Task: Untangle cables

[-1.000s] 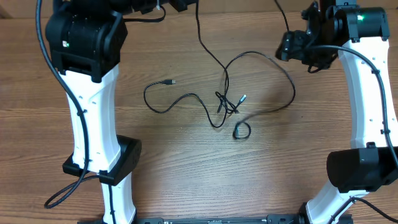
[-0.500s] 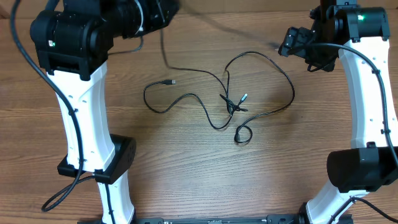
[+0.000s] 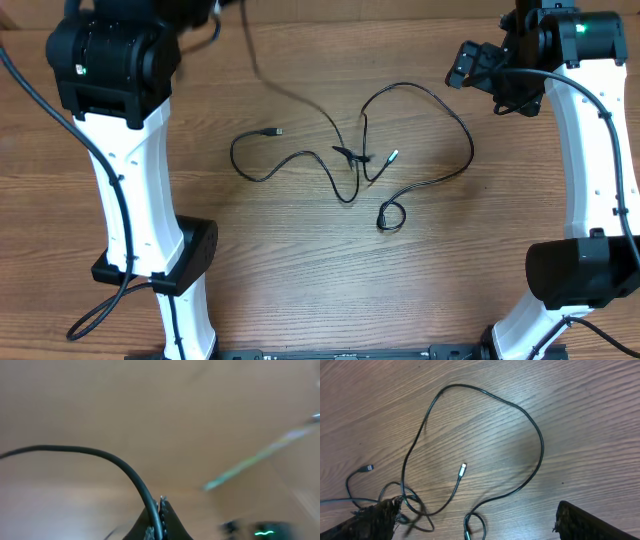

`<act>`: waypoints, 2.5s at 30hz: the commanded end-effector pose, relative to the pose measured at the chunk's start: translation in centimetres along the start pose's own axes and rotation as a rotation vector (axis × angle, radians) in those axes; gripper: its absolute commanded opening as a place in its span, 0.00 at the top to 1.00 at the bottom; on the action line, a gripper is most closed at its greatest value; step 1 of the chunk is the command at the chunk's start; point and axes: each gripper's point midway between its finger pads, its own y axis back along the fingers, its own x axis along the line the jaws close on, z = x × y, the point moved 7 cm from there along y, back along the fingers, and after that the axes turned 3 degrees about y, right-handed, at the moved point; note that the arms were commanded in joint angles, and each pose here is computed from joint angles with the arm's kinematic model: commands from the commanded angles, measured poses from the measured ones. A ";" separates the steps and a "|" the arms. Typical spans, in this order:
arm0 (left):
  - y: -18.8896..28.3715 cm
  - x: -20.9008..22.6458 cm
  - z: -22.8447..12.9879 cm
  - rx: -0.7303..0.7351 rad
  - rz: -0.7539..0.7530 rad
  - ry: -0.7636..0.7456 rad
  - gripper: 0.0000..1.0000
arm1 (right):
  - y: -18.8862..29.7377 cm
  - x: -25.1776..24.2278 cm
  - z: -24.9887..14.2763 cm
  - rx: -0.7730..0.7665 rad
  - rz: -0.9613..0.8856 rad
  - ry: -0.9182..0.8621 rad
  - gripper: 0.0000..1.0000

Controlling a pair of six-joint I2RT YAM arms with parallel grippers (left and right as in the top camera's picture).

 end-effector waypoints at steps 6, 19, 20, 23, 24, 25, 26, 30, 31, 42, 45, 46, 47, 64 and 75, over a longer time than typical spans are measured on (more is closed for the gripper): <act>5.6 -9.4 4.2 -0.095 -0.590 0.135 0.96 | 1.2 5.4 -1.3 0.018 0.310 0.247 0.00; 7.4 -11.2 5.8 -0.172 -0.723 0.157 0.96 | 1.1 9.4 -2.1 -0.039 0.363 0.437 0.00; 7.0 -10.7 5.7 -0.166 -0.688 0.150 0.96 | 1.1 9.4 -2.2 -0.034 0.361 0.435 0.00; 5.1 -7.7 4.6 -0.136 -0.488 0.153 0.96 | 1.0 8.8 -2.3 -0.024 0.325 0.427 0.00; 4.7 -7.0 4.3 -0.129 -0.442 0.149 0.96 | 0.9 8.7 -2.3 -0.021 0.314 0.426 0.00; 4.3 -6.3 3.9 -0.122 -0.388 0.140 0.96 | 0.9 8.6 -2.4 -0.018 0.301 0.424 0.00; 3.7 -4.8 3.2 -0.108 -0.286 0.135 0.96 | 0.8 8.4 -2.4 -0.012 0.286 0.422 0.00; 3.1 -2.1 2.1 -0.096 -0.090 0.097 0.96 | 0.8 8.3 -2.6 -0.004 0.281 0.420 0.00; 3.0 -1.6 1.9 -0.090 -0.054 0.098 0.96 | 0.8 8.3 -2.6 -0.004 0.281 0.420 0.00; 3.8 4.0 0.4 -0.068 0.366 -0.068 0.96 | 0.8 8.2 -2.7 0.004 0.282 0.416 0.00; 4.6 5.7 1.3 -0.083 0.437 -0.109 0.96 | 0.8 8.3 -2.6 0.000 0.283 0.416 0.00; 4.9 6.3 1.8 -0.096 0.449 -0.098 0.96 | 0.8 8.3 -2.6 -0.001 0.284 0.416 0.00; 5.2 6.8 2.2 -0.112 0.457 -0.077 0.96 | 0.8 8.3 -2.6 -0.003 0.284 0.417 0.00; 4.3 16.4 11.6 -0.589 0.523 0.178 0.96 | 0.8 8.3 -2.7 0.004 0.283 0.415 0.00; 1.7 27.0 10.5 -0.397 0.546 0.317 0.96 | 0.2 8.1 -3.0 0.025 0.277 0.411 0.00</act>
